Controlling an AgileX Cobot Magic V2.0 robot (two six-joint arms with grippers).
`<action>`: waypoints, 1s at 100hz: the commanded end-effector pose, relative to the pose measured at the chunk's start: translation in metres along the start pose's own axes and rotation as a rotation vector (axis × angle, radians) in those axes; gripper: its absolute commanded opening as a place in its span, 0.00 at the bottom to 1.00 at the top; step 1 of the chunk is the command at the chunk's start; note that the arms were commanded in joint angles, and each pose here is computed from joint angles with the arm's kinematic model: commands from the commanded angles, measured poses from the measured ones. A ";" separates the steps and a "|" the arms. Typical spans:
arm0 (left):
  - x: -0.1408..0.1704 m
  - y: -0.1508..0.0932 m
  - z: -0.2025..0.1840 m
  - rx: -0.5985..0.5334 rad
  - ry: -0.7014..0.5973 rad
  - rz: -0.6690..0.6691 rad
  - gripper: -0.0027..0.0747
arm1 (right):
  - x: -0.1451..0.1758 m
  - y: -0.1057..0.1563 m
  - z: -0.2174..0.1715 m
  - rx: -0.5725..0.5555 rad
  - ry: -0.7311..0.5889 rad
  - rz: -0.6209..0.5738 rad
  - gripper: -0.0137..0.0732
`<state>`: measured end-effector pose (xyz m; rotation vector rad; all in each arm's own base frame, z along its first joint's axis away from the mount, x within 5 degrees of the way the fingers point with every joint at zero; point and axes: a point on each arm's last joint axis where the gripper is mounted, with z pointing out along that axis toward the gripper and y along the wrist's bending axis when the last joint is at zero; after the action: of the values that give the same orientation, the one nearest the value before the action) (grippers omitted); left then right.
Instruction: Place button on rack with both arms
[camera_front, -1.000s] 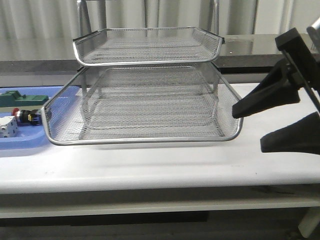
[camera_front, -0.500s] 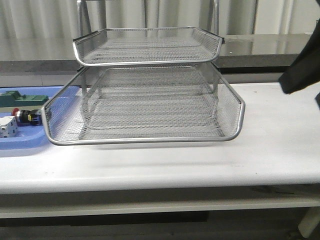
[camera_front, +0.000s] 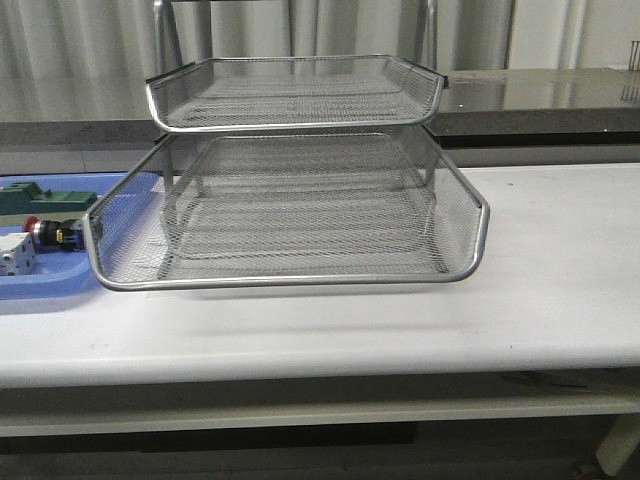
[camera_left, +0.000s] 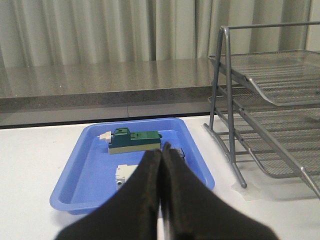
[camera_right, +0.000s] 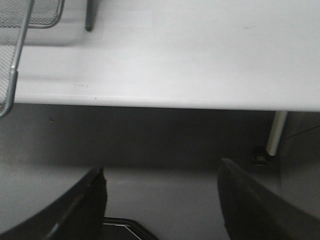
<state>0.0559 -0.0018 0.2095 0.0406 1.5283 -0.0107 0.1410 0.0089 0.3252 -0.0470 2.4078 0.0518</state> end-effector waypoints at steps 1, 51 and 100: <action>0.010 -0.001 -0.001 0.008 -0.052 -0.014 0.01 | -0.002 -0.004 -0.024 0.039 -0.089 0.005 0.72; 0.010 -0.001 -0.001 0.008 -0.052 -0.014 0.01 | 0.034 -0.004 -0.063 0.045 -0.082 0.007 0.48; 0.010 -0.001 -0.001 0.008 -0.052 -0.014 0.01 | 0.043 0.000 -0.066 0.000 -0.106 -0.030 0.09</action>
<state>0.0559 -0.0018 0.2095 0.0406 1.5283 -0.0107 0.0625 0.0043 0.3359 -0.0576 2.3702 0.0424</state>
